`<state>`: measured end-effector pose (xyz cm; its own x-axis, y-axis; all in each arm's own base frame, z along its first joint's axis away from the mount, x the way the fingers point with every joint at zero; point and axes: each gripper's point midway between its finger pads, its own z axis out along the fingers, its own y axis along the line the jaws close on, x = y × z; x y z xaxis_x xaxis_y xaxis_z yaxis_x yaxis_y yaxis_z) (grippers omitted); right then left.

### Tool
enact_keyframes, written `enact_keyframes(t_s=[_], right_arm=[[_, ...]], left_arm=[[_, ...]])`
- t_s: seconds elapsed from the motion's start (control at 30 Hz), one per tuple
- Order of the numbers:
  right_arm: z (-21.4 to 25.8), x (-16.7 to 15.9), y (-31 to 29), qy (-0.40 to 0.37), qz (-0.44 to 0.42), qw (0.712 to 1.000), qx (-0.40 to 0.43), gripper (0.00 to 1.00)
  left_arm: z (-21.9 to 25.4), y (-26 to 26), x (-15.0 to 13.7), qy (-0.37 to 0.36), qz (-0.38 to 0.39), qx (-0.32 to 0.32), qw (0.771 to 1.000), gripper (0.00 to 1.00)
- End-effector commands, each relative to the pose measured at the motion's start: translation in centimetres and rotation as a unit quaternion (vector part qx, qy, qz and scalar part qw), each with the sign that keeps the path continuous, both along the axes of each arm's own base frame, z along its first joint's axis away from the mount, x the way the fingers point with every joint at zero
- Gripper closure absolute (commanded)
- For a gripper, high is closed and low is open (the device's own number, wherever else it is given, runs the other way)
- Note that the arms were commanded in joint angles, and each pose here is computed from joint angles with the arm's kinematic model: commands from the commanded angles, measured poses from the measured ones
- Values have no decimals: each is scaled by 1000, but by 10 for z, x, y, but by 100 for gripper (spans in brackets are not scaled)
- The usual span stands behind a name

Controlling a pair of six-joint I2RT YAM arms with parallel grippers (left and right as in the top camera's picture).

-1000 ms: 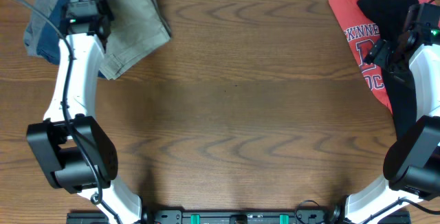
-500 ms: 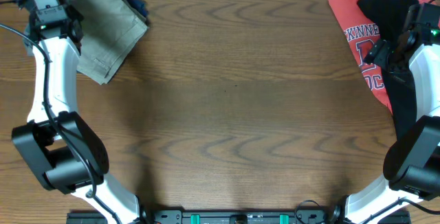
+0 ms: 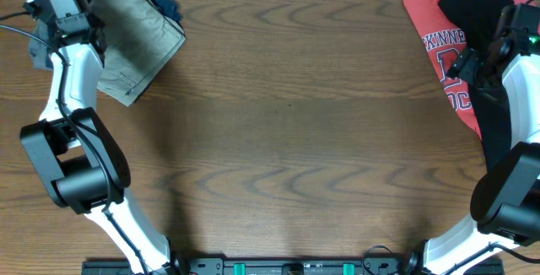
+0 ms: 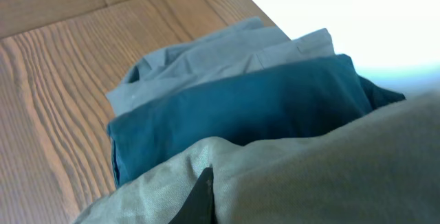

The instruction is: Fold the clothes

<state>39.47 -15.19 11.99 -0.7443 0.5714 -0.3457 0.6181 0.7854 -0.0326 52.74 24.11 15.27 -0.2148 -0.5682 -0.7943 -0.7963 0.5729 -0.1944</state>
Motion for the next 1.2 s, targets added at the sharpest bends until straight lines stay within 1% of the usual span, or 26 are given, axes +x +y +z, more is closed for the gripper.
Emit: enact_keyframes(t_s=[0.0,0.03,0.07,0.13,0.17,0.3,0.37,0.43,0.53,0.6,0.8,0.93,1.03,1.17], right_arm=[[-1,0,-2,1,-8,1000,-2,1],[-1,0,-2,1,-8,1000,-2,1],[-1,0,-2,1,-8,1000,-2,1],[-1,0,-2,1,-8,1000,-2,1],[-1,0,-2,1,-8,1000,-2,1],[-1,0,-2,1,-8,1000,-2,1],[-1,0,-2,1,-8,1000,-2,1],[-1,0,-2,1,-8,1000,-2,1],[-1,0,-2,1,-8,1000,-2,1],[-1,0,-2,1,-8,1000,-2,1],[-1,0,-2,1,-8,1000,-2,1],[-1,0,-2,1,-8,1000,-2,1],[-1,0,-2,1,-8,1000,-2,1],[-1,0,-2,0,-8,1000,-2,1]], left_arm=[[7,30,-7,-15,35,7,999,92],[6,38,-11,-15,42,7,999,83],[6,44,-14,-14,47,7,999,62],[7,53,-21,-5,49,11,999,12],[7,56,-24,5,45,15,999,2],[13,55,-39,29,43,11,999,2],[18,47,-43,34,30,-2,999,2],[20,28,-40,32,-10,-35,999,2],[14,-9,-40,38,-83,-111,990,2],[2,-26,-45,56,-107,-152,981,2],[-61,-39,-79,156,-91,-209,961,2],[-97,-46,-93,207,-84,-240,945,0],[-116,-53,-100,229,-86,-263,933,7],[-134,-63,-99,235,-97,-292,922,10]])
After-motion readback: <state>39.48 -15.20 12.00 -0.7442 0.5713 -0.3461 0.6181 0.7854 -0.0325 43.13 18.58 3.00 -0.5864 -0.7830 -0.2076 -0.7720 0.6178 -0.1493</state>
